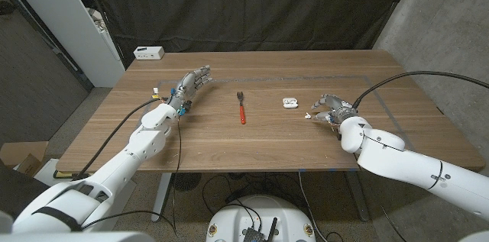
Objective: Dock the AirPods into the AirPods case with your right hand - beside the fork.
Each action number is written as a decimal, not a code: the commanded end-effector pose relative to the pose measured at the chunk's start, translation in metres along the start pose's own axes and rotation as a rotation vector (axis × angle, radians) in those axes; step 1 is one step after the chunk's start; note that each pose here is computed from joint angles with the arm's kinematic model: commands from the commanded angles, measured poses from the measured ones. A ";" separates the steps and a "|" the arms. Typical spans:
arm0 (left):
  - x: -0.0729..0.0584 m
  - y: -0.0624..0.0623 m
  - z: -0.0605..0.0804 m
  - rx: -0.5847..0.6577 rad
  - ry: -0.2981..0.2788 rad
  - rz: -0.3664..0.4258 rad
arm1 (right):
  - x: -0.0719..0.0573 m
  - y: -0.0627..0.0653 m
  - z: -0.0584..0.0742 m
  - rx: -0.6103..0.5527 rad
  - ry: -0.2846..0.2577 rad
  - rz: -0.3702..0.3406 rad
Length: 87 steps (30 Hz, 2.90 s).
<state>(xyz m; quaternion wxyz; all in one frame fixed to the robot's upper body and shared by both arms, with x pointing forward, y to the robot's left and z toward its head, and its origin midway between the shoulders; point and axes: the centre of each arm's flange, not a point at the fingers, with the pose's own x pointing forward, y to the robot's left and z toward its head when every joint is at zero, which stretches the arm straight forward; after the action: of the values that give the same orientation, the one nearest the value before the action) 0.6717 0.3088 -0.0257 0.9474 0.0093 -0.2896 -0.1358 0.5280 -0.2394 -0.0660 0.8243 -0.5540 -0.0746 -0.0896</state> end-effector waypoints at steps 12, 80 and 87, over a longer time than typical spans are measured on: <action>-0.018 -0.007 0.000 0.000 0.002 0.035 | 0.017 0.023 -0.002 0.037 -0.040 -0.020; -0.013 -0.005 -0.004 0.003 0.046 0.051 | 0.030 0.025 -0.018 0.460 -0.092 -0.047; -0.012 -0.003 -0.003 0.004 0.041 0.062 | 0.047 0.029 -0.023 0.632 -0.162 -0.018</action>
<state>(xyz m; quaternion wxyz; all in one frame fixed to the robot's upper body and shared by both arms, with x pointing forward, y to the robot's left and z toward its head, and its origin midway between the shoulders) 0.6613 0.3072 -0.0363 0.9563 0.0058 -0.2710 -0.1099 0.5630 -0.2464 -0.0895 0.9176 -0.3669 -0.1366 -0.0686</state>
